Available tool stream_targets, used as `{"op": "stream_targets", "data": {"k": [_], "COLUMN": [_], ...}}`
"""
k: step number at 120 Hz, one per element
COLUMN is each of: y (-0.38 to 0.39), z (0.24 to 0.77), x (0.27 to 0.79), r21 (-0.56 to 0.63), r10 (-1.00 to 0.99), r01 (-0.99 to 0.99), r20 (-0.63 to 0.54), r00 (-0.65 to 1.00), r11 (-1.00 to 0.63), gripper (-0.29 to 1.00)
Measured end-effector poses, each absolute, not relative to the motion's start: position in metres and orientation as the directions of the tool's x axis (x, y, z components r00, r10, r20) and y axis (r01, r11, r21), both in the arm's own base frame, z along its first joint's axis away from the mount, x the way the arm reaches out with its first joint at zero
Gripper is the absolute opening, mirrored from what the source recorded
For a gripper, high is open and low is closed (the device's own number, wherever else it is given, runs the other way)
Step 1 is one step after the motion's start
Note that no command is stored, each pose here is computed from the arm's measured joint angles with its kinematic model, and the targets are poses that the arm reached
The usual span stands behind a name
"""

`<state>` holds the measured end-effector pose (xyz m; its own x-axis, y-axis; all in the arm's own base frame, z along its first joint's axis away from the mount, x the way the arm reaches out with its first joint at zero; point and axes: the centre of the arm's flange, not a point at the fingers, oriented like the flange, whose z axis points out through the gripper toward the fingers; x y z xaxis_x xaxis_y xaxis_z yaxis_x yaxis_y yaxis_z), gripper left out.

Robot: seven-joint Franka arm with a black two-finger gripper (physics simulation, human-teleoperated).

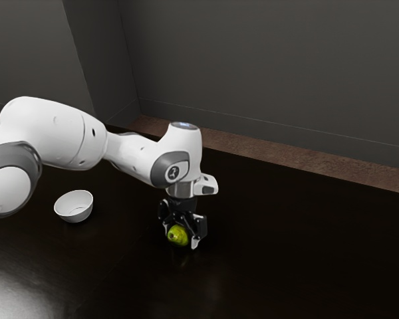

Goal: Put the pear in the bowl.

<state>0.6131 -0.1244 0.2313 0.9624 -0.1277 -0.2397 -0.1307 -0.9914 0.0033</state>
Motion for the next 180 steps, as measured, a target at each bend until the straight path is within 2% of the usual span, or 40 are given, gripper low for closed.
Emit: {"op": "stream_targets", "data": {"k": [15,60,85,119,180], "y": [-0.124,-0.124,-0.125,-0.120,0.016], "z": [0.236,0.236,0.248,0.303,0.342], "x": [0.613,0.612,0.613,0.617,0.625], "r21": [0.004,0.006,0.000,-0.012,-0.053], "r10": [-0.129,-0.134,-0.137,-0.130,0.025], "r01": [-0.132,-0.136,-0.140,-0.134,0.018], "r20": [-0.229,-0.223,-0.206,-0.141,-0.128], "r00": [0.965,0.966,0.969,0.981,0.992], "r11": [-0.991,-0.991,-0.990,-0.991,-0.998], "gripper": [0.67,0.45,0.39,0.35,0.33]}}
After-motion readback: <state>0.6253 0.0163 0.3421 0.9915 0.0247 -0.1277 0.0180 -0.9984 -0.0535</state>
